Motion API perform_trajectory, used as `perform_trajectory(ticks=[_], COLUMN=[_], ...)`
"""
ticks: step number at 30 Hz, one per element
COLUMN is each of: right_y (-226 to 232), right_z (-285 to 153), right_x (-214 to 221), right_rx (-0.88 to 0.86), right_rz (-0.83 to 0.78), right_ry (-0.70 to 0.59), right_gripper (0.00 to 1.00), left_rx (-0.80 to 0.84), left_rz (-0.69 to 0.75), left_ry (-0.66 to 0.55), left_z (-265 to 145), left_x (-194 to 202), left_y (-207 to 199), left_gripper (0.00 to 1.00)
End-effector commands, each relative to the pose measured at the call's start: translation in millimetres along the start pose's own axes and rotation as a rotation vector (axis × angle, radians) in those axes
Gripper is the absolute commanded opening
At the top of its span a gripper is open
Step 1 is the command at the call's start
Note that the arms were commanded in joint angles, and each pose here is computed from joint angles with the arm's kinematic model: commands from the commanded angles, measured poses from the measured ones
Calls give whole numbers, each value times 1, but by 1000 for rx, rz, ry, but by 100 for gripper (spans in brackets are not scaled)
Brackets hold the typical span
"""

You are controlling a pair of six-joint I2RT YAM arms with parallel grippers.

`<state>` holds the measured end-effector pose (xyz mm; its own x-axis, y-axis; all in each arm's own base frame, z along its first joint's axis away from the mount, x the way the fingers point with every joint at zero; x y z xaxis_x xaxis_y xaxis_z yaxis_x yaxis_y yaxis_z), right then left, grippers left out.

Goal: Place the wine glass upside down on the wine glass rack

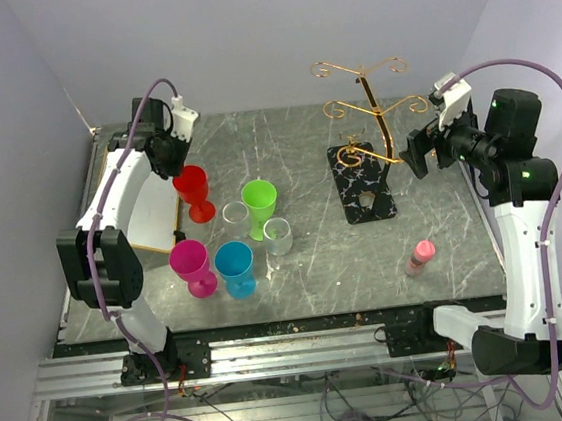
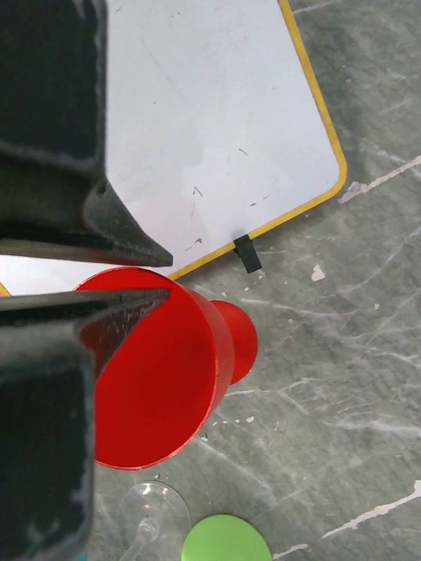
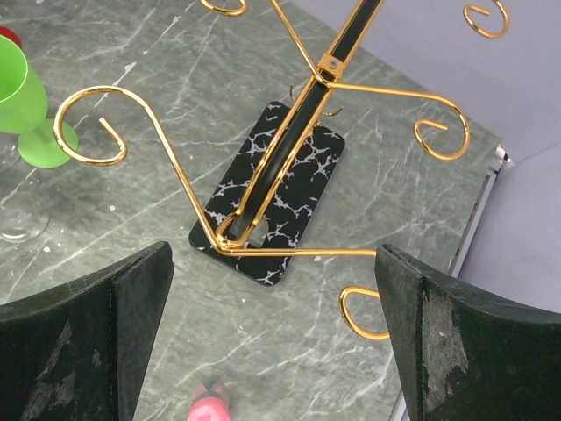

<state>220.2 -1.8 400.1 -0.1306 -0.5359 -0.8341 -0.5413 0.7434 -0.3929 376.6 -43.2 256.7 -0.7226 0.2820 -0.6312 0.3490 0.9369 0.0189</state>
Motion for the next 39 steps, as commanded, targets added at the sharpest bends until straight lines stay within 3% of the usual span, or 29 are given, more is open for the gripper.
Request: perform_trajectory(ticks=[1,5,11,16,21,23,31,39], right_y=[-1,0,0,0,-1,-1,-1,-23], right_z=[-2,-1,-1,-1,-3,-5,-13,1], right_x=[1,1,2,3,1,0,-14,-47], right_rx=[20,17,17,20,26,27,-11,1], right_rz=[-6,-6,-5,-7,-8,-12,-63,-24], right_ry=[-5,-6,-4,-2,0,0,-51,-196], right_gripper=[98,98,98,99,99,99,100,98], left_rx=[23,22,43,56,58,52,35,105], left_rz=[37,51,62,65,96,110,73,13], left_ry=[37,48,70,104,46,7,-199,-631], left_z=[1,3,6,12,-1,-14,-88,-197], left_x=[0,1,6,11,1,-8,-46,-83], left_y=[-3,-2,-3,-4,-6,-8,-17,-37], left_gripper=[31,38,39,27,11,7,7,7])
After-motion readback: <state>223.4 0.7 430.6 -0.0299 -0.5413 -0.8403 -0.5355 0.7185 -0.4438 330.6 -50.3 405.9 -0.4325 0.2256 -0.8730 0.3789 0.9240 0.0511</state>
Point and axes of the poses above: each gripper's point midway between its finger pads, its own z axis out along the fingers, its own y axis along the line the jaws close on, x = y × z, the point moved 10 cm from there along -z, back along the fingers, and after that the axes turned 12 degrees about -z, right-handed, at the moved point
